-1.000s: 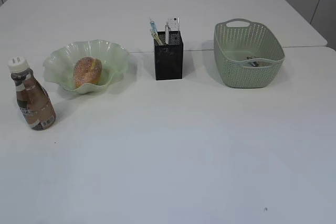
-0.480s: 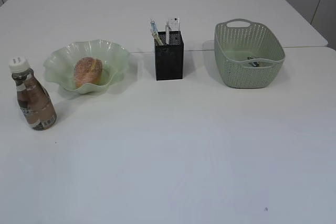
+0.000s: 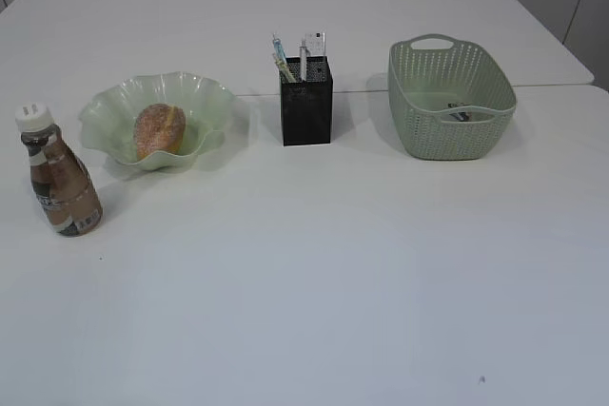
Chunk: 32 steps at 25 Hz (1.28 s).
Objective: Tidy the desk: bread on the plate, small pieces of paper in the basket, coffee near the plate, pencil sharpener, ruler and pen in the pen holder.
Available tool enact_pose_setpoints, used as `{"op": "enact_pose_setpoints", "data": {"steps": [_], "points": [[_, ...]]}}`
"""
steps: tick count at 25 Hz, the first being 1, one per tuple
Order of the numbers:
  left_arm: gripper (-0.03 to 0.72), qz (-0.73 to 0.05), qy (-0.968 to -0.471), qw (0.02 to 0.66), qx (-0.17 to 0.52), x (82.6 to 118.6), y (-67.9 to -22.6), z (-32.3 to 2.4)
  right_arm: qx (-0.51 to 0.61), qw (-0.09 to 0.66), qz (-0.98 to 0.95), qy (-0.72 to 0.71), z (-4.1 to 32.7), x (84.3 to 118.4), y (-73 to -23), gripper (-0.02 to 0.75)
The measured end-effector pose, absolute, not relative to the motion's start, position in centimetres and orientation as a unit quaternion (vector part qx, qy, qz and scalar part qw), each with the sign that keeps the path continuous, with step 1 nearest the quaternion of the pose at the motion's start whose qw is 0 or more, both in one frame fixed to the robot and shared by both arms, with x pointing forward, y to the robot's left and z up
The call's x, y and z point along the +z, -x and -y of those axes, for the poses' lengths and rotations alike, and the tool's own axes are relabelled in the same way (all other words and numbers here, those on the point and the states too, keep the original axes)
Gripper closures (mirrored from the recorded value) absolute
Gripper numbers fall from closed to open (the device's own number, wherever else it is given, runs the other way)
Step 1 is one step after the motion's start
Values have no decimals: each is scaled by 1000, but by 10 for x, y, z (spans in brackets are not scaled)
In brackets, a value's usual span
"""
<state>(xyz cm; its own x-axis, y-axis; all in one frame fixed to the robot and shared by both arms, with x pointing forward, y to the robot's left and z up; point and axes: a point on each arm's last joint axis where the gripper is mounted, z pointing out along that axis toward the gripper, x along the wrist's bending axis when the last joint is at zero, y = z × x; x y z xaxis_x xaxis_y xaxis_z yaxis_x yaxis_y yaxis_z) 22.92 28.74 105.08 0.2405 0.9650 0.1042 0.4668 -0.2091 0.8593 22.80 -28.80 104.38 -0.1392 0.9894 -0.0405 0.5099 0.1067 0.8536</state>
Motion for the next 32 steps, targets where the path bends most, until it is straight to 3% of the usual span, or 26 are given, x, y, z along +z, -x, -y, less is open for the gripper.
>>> {"op": "enact_pose_setpoints", "data": {"steps": [20,25,32], "points": [[221,-528,-687,356,351,1051,-230,-287,356,337,-660,-569,288,1044,-228,367],[221,-596,-628,369,338,1051,-231,-292,356,337,-660,-569,288,1044,-228,368],[221,-611,-613,375,332,1050,-231,-293,356,337,-660,-569,288,1044,-228,368]]}}
